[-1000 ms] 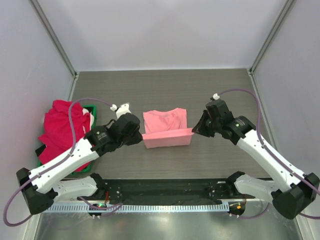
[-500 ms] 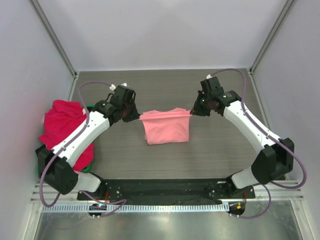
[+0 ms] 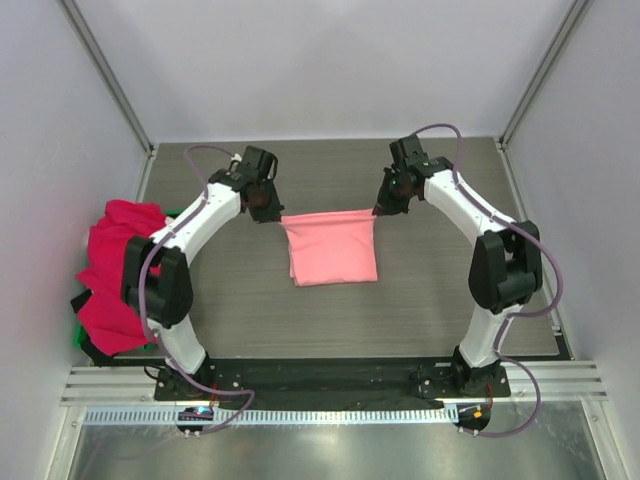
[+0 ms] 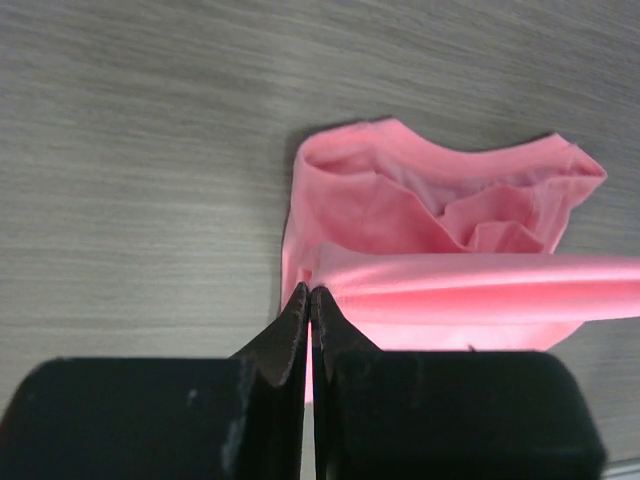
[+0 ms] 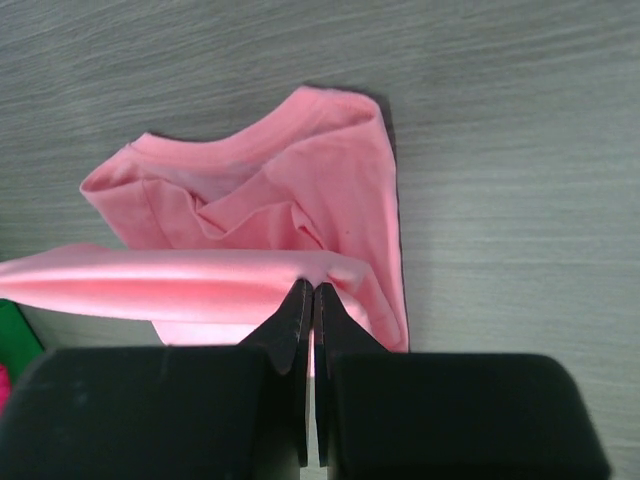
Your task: Fold and stack the t-shirts
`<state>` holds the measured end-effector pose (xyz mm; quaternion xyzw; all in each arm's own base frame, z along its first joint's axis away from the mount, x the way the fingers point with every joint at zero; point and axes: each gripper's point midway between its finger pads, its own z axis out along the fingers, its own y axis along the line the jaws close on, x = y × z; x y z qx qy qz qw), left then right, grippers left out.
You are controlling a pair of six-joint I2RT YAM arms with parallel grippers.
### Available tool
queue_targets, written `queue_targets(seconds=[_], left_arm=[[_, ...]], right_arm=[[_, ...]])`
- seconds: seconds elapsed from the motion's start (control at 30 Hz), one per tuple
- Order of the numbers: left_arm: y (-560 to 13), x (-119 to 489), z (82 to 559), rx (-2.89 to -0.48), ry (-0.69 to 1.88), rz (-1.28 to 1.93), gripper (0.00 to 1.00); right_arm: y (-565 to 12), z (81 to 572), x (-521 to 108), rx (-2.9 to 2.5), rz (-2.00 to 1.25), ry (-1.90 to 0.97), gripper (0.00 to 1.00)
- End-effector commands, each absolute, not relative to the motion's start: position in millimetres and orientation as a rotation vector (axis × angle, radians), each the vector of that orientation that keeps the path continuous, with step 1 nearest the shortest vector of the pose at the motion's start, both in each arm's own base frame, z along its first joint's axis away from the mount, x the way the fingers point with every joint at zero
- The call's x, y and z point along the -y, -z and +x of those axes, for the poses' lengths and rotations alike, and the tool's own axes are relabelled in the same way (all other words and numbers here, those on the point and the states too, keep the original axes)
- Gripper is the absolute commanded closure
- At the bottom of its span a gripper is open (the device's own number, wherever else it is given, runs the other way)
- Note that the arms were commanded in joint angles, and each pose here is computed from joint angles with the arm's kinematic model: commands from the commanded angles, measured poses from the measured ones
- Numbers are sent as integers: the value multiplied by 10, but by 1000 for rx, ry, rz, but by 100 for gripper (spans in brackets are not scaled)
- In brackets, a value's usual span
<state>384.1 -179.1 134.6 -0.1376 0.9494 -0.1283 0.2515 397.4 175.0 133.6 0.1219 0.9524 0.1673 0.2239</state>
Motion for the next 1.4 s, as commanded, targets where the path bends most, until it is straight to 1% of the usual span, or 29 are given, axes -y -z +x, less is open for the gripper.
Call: queue_targets(seconds=[0.0,0.03,0.07,0.1,0.13,0.17,0.2,0.23,0.27,0.3,0.33,0.4,0.43,0.47,0.53,0.57,0.6,0.63,0.7,0.77,0.8,0.83,0.87,0.9,0.93,1.03,1.17,1.3,1.37], left_arm=[[-1271,1636,4049,-2592,292,-381,100],[-1255,1594,4138,-2592,287,-400,100],[-1218,1577,4200,-2599,283,-412,99],[-1174,1555,4248,-2615,282,-426,91],[-1097,1630,4424,-2640,329,-432,84],[-1066,1562,4536,-2654,353,-467,73],[-949,1529,4502,-2732,347,-495,60],[-781,1567,4553,-2800,385,-512,54],[-967,1569,4735,-2762,412,-490,50],[-1004,1566,4695,-2794,404,-477,45],[-1118,1546,4712,-2774,390,-454,44],[-1214,1520,4633,-2752,388,-428,41],[-1312,1504,4585,-2728,395,-425,41],[-1530,1487,4488,-2683,418,-413,41],[-1456,1460,4246,-2698,430,-410,40],[-1669,1440,4128,-2652,454,-394,41],[-1504,1420,3928,-2698,434,-383,41],[-1497,1414,3817,-2704,430,-366,41],[-1648,1380,3588,-2668,438,-325,41],[-1510,1321,3281,-2710,399,-283,41],[-1645,1271,3166,-2666,395,-267,41],[-1503,1210,2983,-2703,366,-258,41],[-1490,1158,2895,-2703,348,-263,41],[-1616,1117,2783,-2658,355,-254,41],[-1498,1062,2644,-2684,332,-251,41],[-1620,959,2461,-2614,321,-243,41],[-1617,838,2294,-2569,283,-218,40],[-1711,821,2292,-2503,295,-221,40],[-1726,803,2310,-2462,298,-236,40]], right_arm=[[-1380,4291,-1641,-2580,311,-421,99],[-1344,4340,-1642,-2584,307,-418,99],[-1262,4452,-1660,-2595,313,-417,95],[-1223,4535,-1641,-2596,325,-415,83],[-1199,4600,-1667,-2604,323,-433,67],[-1123,4799,-1707,-2610,322,-441,35],[-1134,4906,-1689,-2609,323,-445,26],[-1057,4876,-1657,-2672,334,-418,21],[-1292,5033,-1671,-2626,317,-428,19],[-1304,5039,-1649,-2634,320,-413,19],[-1404,5035,-1636,-2613,314,-412,18],[-1351,4879,-1592,-2618,327,-411,18],[-1586,4884,-1618,-2534,304,-455,18],[-1381,4699,-1602,-2584,307,-454,16],[-1433,4605,-1621,-2554,275,-500,16],[-1243,4447,-1650,-2607,265,-538,16],[-1210,4416,-1683,-2604,245,-564,16],[-1176,4362,-1702,-2612,233,-591,17],[-1025,4199,-1789,-2650,208,-675,18],[-932,4152,-1818,-2647,184,-707,20],[-903,4139,-1821,-2650,177,-711,20],[-875,4147,-1814,-2649,164,-709,23],[-805,4141,-1819,-2663,156,-705,24],[-775,4145,-1821,-2669,149,-704,26],[-728,4149,-1824,-2678,140,-704,29],[-570,4182,-1843,-2704,131,-707,36],[-424,4252,-1840,-2721,122,-693,40],[-221,4267,-1826,-2755,114,-665,42],[-190,4289,-1833,-2757,114,-667,46]])
